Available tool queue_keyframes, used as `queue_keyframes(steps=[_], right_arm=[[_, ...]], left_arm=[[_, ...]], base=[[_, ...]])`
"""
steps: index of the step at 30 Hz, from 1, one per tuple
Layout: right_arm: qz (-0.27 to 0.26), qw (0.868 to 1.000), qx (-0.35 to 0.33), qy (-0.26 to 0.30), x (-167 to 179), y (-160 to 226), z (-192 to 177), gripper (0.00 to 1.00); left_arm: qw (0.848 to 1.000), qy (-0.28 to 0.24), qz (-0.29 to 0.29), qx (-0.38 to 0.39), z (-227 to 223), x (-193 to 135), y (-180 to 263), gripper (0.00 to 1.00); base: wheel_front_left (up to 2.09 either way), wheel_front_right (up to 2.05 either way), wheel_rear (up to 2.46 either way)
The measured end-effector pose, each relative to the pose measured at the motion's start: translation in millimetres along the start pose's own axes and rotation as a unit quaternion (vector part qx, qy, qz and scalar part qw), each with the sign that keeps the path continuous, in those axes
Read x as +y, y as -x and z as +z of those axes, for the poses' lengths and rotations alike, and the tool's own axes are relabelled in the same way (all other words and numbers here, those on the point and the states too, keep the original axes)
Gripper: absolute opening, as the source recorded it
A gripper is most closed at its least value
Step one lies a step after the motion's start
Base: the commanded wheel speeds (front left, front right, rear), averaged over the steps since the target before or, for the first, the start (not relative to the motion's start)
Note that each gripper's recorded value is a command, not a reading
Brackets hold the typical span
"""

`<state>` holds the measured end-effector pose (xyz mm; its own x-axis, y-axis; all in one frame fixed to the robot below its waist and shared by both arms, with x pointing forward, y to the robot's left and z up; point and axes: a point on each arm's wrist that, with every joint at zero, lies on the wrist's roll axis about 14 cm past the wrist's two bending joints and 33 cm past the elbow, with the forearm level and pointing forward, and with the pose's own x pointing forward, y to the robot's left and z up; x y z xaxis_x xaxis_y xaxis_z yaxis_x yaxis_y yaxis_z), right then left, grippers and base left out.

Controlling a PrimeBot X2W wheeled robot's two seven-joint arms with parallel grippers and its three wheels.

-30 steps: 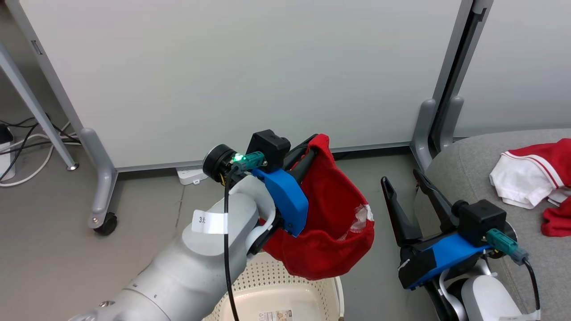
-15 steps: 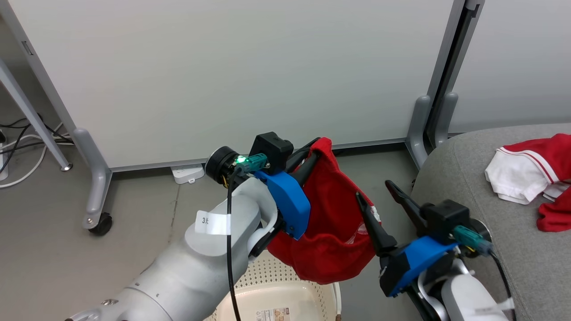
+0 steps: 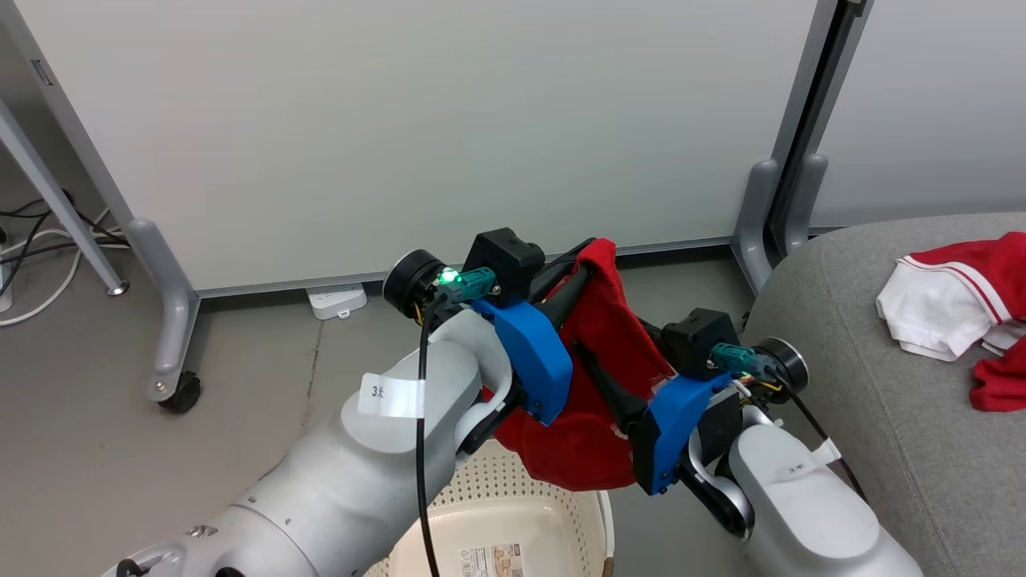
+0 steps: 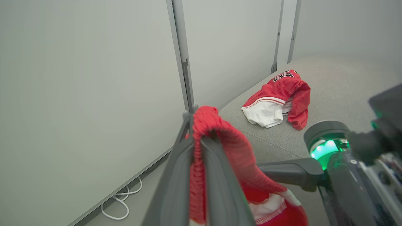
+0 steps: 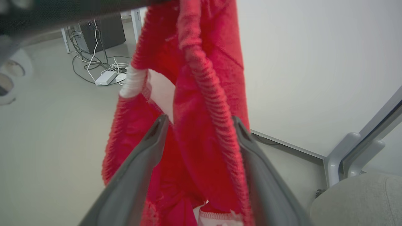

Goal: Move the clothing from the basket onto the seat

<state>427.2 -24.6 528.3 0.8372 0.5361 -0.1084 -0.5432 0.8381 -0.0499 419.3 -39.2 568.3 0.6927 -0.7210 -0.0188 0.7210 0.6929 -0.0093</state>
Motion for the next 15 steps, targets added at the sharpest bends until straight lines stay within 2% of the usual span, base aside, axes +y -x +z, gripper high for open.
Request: queue_keyframes(steps=[5,6,7,15], right_arm=[[0.000,1.000,0.009,0.004,-4.0,-10.6,-3.7,1.00],[-0.001,1.000,0.009,0.001,-4.2,-12.4,-3.9,0.33],[-0.001,1.000,0.010,-0.003,-3.3,-13.9,-4.6,0.00],[0.005,1.000,0.004,-0.010,1.5,-18.8,-4.5,0.00]], left_arm=[[1.000,-0.001,-0.006,-0.005,4.1,-2.9,-1.2,0.00],[1.000,-0.001,-0.007,-0.006,4.8,-3.6,-1.3,0.00],[1.000,-0.001,-0.007,-0.007,5.3,-4.0,-1.3,0.00],[1.000,-0.005,-0.009,-0.010,8.4,-6.1,-0.5,0.00]], base=[[0.00,0.00,0.00],[0.00,0.00,0.00],[0.00,0.00,0.00],[0.00,0.00,0.00]])
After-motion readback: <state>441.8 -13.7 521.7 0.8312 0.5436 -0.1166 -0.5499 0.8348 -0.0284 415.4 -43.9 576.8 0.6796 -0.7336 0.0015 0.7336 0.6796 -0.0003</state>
